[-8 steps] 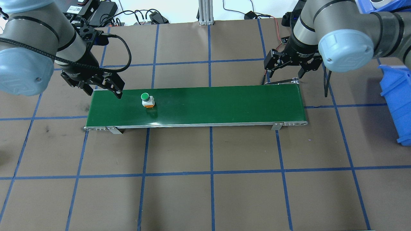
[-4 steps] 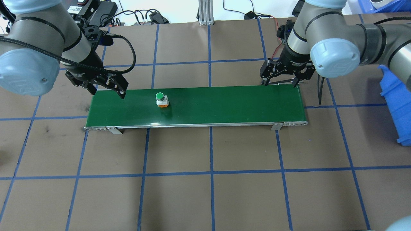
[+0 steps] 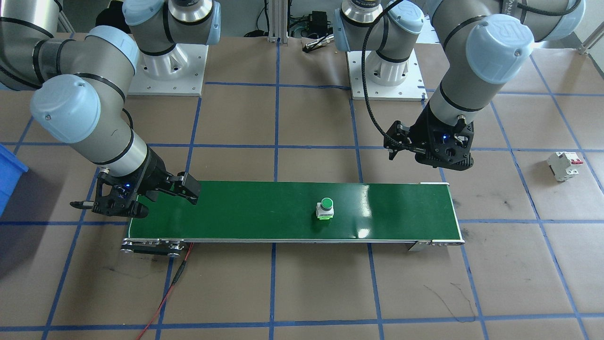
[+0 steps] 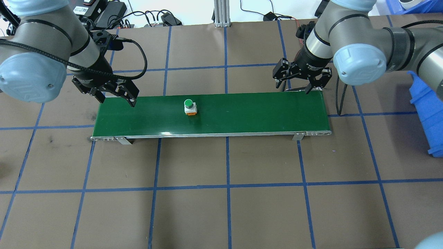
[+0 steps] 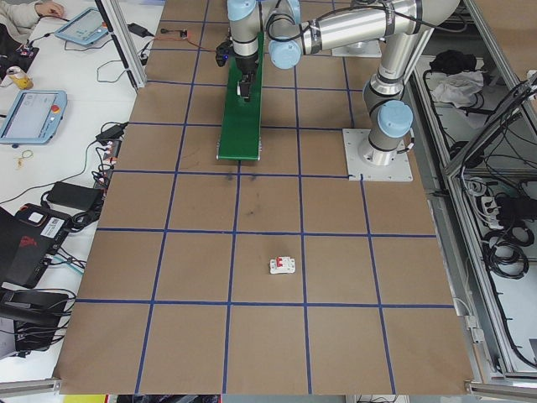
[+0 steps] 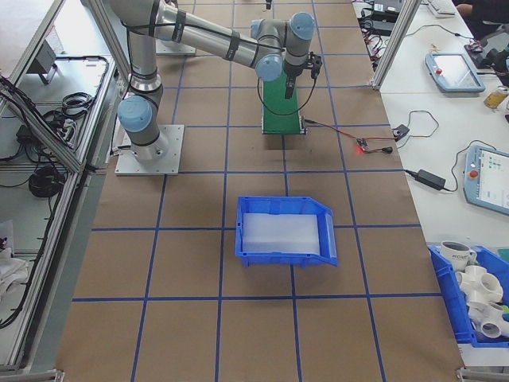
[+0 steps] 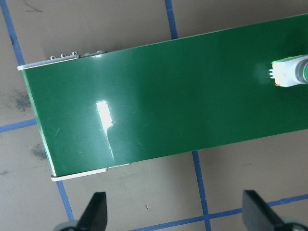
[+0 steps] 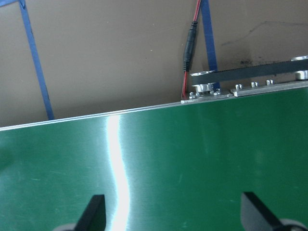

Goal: Move button from left to right

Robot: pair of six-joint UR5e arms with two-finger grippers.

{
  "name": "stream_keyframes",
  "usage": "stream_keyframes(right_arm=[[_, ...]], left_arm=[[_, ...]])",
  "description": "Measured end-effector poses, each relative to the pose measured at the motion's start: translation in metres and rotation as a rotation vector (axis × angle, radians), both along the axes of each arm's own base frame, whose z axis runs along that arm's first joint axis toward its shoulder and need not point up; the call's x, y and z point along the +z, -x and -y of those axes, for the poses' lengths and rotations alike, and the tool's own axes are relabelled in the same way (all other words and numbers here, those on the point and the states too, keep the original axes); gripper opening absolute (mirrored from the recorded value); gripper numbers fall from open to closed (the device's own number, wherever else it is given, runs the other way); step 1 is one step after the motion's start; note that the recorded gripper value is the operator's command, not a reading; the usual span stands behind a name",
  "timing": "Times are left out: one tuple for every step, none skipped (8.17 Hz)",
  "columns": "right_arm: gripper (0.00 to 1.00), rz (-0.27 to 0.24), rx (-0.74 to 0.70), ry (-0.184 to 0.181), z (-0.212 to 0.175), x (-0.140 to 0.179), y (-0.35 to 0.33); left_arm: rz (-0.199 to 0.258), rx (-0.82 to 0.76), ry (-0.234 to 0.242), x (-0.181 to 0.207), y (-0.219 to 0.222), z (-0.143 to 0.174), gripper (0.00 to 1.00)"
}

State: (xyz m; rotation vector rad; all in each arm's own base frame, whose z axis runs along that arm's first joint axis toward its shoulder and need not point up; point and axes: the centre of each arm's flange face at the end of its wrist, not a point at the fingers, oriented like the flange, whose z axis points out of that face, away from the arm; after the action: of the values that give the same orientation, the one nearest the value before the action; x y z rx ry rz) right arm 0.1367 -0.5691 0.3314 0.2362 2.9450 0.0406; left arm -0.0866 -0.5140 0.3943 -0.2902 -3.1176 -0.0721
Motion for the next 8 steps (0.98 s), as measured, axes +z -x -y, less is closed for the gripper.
stream_keyframes(right_arm=[[1.00,0.022,-0.023,0.010,0.001,0.002,-0.003],[1.00,0.032,-0.038,0.017,0.002,0.003,-0.005],[1.00,0.035,-0.059,0.021,0.002,0.004,-0.006],[1.00,0.033,-0.106,0.023,0.003,0.005,-0.008],[1.00,0.030,-0.141,0.021,0.004,0.005,-0.009],[1.00,0.027,-0.154,0.015,0.004,0.001,-0.011],[1.00,0.029,-0.152,0.017,0.005,-0.003,-0.017],[1.00,0.033,-0.141,0.039,0.007,-0.004,-0.026]], left_arm=[[0.000,-0.003,0.000,0.000,0.000,0.000,1.00],[0.001,-0.006,0.001,0.000,0.000,0.000,1.00],[0.000,-0.006,0.004,0.001,0.000,0.000,1.00],[0.000,-0.007,0.006,0.002,0.000,0.001,1.00],[-0.001,-0.006,0.008,0.002,0.001,0.001,1.00],[-0.005,-0.003,0.007,0.002,0.001,0.001,1.00],[-0.013,0.002,0.005,0.000,0.002,0.001,1.00],[-0.029,0.004,0.006,0.001,0.005,0.002,1.00]])
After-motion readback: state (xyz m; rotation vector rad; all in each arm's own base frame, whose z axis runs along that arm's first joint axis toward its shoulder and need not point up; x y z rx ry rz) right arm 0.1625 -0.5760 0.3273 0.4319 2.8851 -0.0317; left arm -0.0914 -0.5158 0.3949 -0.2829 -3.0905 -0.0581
